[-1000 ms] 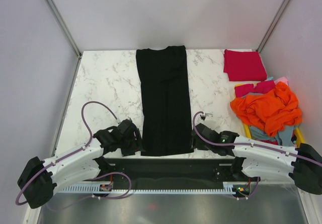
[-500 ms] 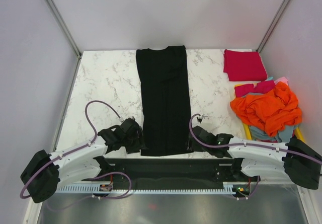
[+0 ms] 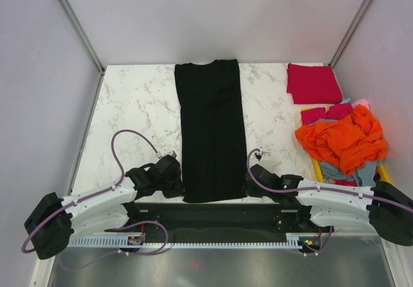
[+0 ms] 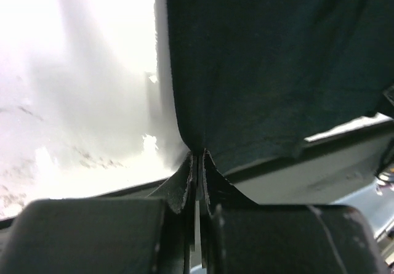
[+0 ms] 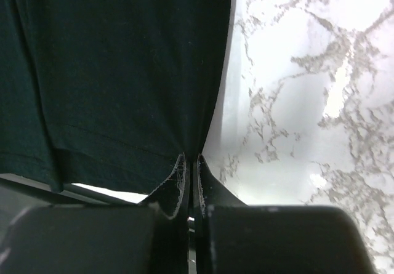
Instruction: Fold and stack the t-shirts
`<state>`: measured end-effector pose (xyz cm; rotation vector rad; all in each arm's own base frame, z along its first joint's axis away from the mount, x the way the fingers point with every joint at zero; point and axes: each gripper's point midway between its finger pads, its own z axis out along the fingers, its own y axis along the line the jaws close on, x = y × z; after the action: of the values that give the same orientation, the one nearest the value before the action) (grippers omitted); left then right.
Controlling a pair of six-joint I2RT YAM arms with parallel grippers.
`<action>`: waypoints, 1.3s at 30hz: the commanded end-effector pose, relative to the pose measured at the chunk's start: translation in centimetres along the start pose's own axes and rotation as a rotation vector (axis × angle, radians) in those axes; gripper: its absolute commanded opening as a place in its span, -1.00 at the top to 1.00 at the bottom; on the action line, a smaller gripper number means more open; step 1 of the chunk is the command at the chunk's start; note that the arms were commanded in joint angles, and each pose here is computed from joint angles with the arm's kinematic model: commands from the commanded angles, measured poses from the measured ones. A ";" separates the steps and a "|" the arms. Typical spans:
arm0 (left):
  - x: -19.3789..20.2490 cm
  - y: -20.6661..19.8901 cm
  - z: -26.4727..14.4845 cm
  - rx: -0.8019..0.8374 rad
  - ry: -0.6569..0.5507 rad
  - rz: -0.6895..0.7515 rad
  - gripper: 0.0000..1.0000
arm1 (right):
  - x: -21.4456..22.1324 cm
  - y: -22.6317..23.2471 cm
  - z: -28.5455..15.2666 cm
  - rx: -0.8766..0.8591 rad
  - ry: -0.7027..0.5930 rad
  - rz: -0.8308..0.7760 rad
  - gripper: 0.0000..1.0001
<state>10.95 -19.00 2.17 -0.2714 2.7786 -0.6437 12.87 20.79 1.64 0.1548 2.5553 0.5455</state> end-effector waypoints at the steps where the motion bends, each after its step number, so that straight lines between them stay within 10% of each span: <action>1: -0.3 -1.7 -1.7 0.064 -0.026 -0.027 0.96 | 1.1 -1.3 -0.9 0.037 0.035 -0.027 1.00; 18: -10.8 -7.5 -9.0 -0.012 -0.269 0.124 0.96 | -15.6 5.6 -7.1 0.080 -0.314 -0.157 1.00; 39: -31.5 -7.8 -1.8 -0.070 -0.264 0.120 0.96 | -32.0 4.3 6.0 0.213 -0.242 -0.204 1.00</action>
<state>38.84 -17.65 13.47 -0.2641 2.5751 -0.4362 40.69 19.48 11.29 0.0568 2.4115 0.1178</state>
